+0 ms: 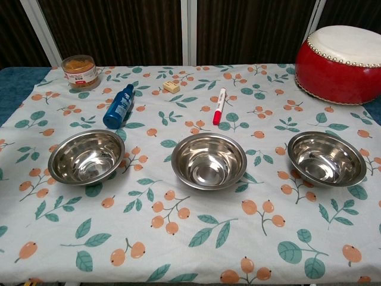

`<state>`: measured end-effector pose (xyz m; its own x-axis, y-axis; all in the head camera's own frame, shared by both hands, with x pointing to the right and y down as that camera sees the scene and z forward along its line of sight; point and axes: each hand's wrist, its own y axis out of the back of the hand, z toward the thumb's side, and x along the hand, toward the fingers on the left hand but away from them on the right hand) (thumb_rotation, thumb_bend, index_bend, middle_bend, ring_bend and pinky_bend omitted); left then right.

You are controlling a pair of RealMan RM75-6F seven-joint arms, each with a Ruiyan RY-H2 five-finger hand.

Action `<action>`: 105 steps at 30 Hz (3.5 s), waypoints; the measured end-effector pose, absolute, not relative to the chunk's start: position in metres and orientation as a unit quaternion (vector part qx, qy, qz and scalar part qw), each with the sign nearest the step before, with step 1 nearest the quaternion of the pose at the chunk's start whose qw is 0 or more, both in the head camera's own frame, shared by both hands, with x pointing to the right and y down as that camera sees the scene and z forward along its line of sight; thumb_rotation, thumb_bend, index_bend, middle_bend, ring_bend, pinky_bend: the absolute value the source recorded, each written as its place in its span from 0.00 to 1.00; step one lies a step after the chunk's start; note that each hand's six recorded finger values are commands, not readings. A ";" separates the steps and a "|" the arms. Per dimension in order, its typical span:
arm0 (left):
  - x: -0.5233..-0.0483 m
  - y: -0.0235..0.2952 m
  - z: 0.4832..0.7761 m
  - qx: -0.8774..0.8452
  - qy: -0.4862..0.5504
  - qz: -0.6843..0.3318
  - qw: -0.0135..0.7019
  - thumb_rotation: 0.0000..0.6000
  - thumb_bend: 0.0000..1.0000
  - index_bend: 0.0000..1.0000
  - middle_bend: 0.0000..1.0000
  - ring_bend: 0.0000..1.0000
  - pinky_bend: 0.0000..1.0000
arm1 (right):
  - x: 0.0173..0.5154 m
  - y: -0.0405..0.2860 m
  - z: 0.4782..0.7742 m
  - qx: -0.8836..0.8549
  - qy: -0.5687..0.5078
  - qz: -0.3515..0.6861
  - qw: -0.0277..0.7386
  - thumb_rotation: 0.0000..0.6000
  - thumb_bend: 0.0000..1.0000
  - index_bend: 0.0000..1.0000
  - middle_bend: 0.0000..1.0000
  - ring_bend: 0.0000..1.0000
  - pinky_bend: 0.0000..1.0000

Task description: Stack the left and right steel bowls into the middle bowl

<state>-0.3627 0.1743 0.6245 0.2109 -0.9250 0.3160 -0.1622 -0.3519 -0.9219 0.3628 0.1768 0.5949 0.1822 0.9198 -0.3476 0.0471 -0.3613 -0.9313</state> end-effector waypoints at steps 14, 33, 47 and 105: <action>-0.363 0.171 0.619 -0.665 0.416 -0.474 0.400 1.00 0.12 0.24 0.22 0.13 0.25 | 0.353 0.177 0.588 -0.647 -0.375 0.502 0.435 1.00 0.03 0.11 0.19 0.13 0.13; -0.378 0.182 0.629 -0.670 0.419 -0.482 0.379 1.00 0.12 0.23 0.22 0.13 0.25 | 0.330 0.198 0.634 -0.649 -0.223 0.569 0.452 1.00 0.09 0.36 0.39 0.63 0.64; -0.382 0.186 0.636 -0.678 0.414 -0.483 0.369 1.00 0.12 0.23 0.22 0.13 0.25 | 0.317 0.204 0.662 -0.649 -0.178 0.582 0.456 1.00 0.09 0.42 0.43 0.62 0.61; -0.389 0.181 0.650 -0.685 0.405 -0.493 0.351 1.00 0.12 0.23 0.22 0.13 0.26 | 0.277 0.188 0.709 -0.665 -0.135 0.571 0.462 1.00 0.34 0.68 0.64 0.60 0.59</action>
<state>-0.3894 0.1811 0.6498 0.1848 -0.9013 0.3919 -0.2095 -0.4257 -0.8803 0.2770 0.1876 0.7088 0.3113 0.7076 -0.6343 -0.3484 -0.5360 -0.7689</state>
